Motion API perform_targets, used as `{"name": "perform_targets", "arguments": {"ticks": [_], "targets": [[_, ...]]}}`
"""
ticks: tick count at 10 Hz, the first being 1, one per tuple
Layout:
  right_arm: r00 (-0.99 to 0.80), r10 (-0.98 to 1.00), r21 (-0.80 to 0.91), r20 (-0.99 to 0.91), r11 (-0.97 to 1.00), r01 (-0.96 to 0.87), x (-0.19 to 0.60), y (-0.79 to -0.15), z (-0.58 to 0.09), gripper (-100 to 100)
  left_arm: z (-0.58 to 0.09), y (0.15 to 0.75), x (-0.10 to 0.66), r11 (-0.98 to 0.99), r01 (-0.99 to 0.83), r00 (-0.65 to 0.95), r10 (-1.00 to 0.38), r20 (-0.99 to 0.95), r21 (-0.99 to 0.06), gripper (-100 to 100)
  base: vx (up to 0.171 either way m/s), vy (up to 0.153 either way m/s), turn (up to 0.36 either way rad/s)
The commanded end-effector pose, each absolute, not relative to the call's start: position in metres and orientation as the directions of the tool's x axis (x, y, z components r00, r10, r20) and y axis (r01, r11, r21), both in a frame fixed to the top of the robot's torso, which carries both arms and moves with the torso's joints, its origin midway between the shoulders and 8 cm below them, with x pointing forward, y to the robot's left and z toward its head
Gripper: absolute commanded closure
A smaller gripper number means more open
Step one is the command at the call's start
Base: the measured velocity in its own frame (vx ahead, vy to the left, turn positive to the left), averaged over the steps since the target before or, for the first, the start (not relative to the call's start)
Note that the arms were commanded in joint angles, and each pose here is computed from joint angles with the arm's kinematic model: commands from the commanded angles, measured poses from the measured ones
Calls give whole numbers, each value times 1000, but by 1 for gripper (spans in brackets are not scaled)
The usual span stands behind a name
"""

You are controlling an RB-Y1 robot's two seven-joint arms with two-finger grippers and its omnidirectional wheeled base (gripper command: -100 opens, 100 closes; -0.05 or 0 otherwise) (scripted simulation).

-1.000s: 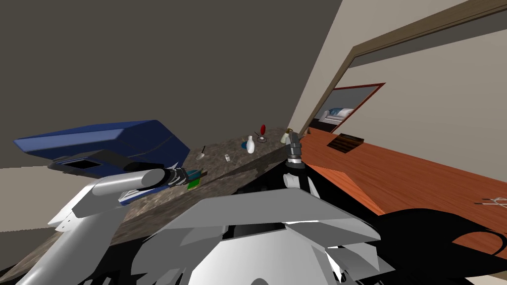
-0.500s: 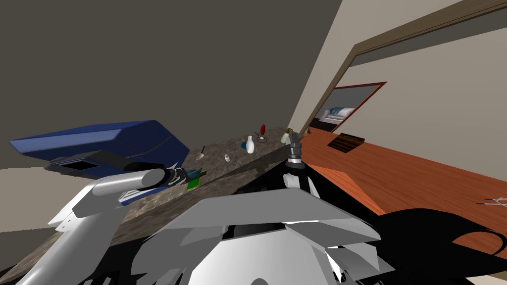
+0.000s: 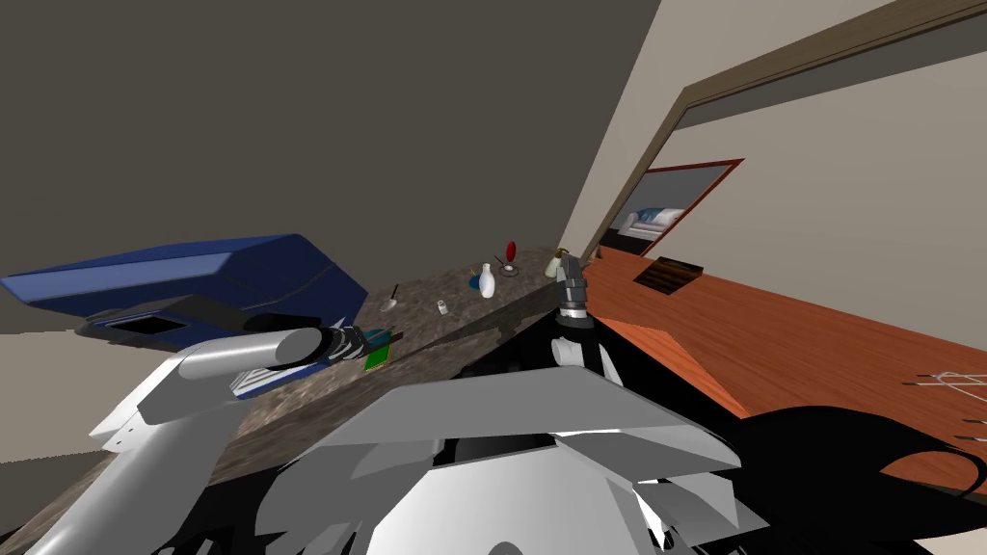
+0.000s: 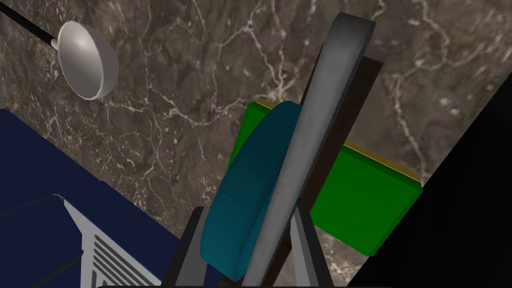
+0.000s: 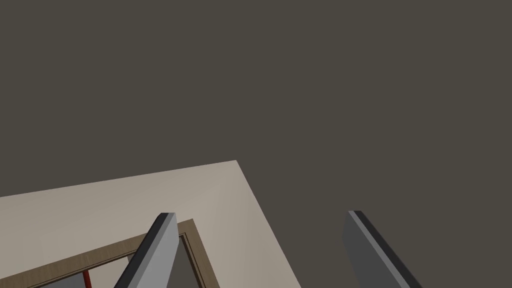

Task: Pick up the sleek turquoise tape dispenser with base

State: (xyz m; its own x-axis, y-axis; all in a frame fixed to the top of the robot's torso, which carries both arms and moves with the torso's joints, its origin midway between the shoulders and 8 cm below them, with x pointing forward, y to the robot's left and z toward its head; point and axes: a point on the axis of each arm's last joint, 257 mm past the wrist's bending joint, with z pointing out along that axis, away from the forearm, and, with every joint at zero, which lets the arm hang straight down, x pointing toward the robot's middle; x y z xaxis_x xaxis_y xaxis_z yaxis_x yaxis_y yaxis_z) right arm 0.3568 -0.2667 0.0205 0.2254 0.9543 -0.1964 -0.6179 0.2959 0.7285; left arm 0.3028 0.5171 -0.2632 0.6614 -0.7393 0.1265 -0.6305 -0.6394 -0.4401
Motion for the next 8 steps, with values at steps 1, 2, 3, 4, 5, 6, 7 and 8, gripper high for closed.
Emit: {"name": "perform_targets", "arguments": {"ticks": [1, 2, 3, 4, 5, 6, 7, 8], "targets": [[225, 954, 728, -196, 296, -618, 357, -267, 20, 0, -260, 513, 301, -646, -625, 668, -733, 126, -439, 100, -32, 31, -32], [225, 954, 728, -196, 296, -618, 357, -267, 20, 0, -258, 510, 300, -648, -622, 672, -730, 126, -439, 100, -31, 34, -34], [225, 954, 728, -196, 296, -618, 357, -267, 20, 0, -256, 507, 299, -651, -620, 675, -727, 126, -439, 100, -23, 38, -44], [225, 954, 728, -196, 296, -618, 357, -267, 20, 0, -254, 504, 299, -654, -617, 678, -724, 126, -439, 100, -21, 36, -50], [225, 954, 728, -196, 296, -618, 357, -267, 20, 0, -252, 501, 298, -656, -614, 681, -721, 126, -439, 100, -24, 33, -43], [225, 954, 728, -196, 296, -618, 357, -267, 20, 0, -250, 498, 297, -659, -611, 684, -718, 126, -439, 100, -27, 36, -39], [225, 954, 728, -196, 296, -618, 357, -267, 20, 0, -252, 500, 298, -656, -614, 681, -721, 125, -439, 100, -12, 17, -12], [225, 954, 729, -196, 296, -618, 357, -267, 20, 0, -252, 500, 298, -657, -613, 682, -720, 126, -439, 0, 0, 0, 0]]}}
